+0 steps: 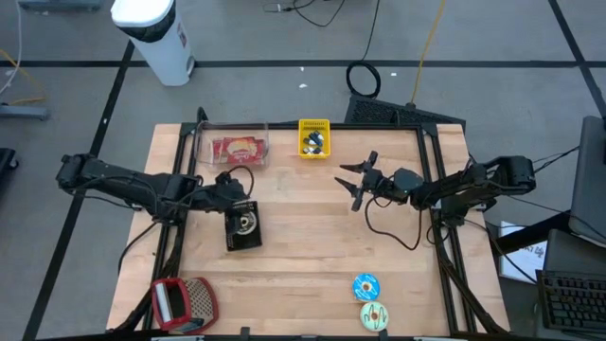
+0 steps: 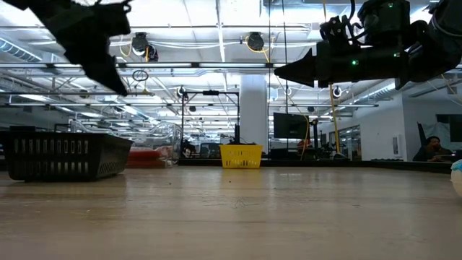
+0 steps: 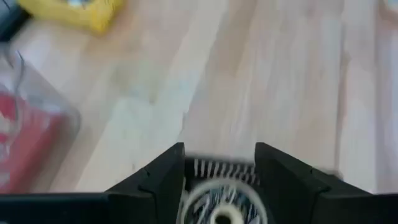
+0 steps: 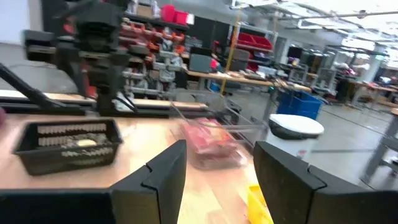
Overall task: Pick & Place Food Item
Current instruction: Put the blue donut into the black bin
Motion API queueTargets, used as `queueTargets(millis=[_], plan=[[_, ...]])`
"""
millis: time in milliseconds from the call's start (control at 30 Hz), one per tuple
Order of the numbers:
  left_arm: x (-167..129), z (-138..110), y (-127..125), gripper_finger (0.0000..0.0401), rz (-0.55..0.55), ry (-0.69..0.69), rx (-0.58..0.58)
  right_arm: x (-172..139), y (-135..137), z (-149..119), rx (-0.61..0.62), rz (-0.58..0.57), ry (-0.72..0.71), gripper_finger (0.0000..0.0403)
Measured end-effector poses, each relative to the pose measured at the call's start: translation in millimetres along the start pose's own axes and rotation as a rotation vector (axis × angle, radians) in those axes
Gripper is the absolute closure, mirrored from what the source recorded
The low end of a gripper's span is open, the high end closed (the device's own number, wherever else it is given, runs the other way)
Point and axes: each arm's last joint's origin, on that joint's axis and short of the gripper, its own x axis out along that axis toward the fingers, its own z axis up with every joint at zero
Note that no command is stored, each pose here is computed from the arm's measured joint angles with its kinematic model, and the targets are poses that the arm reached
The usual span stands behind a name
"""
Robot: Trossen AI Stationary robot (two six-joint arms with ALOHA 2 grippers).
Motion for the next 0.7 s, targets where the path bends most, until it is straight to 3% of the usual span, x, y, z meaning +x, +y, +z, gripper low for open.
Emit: queueTargets(millis=[100,367,433,567,700], plan=[[-2.5,10.1,-2.5,0.0203,-0.018,-0.080,-0.022,-3.0,7.8,6.1,0.006,0.067,-0.032,0.0224],[-6.6,30.1,-8.3,0.0203,-0.086,-0.280,-0.080,-32.1,57.1,33.0,0.002,0.448,-0.060,0.0212],[-7.7,33.5,-9.1,0.0203,-0.098,-0.314,-0.090,-40.9,75.5,42.5,-0.029,0.502,0.029,0.0207],[-10.0,39.6,-9.9,0.0203,-0.097,-0.383,-0.113,-59.5,109.8,65.6,-0.094,0.529,0.348,0.0194],[-12.7,45.6,-10.2,0.0203,-0.087,-0.454,-0.142,-80.9,140.9,80.6,-0.060,0.567,0.617,0.0182]])
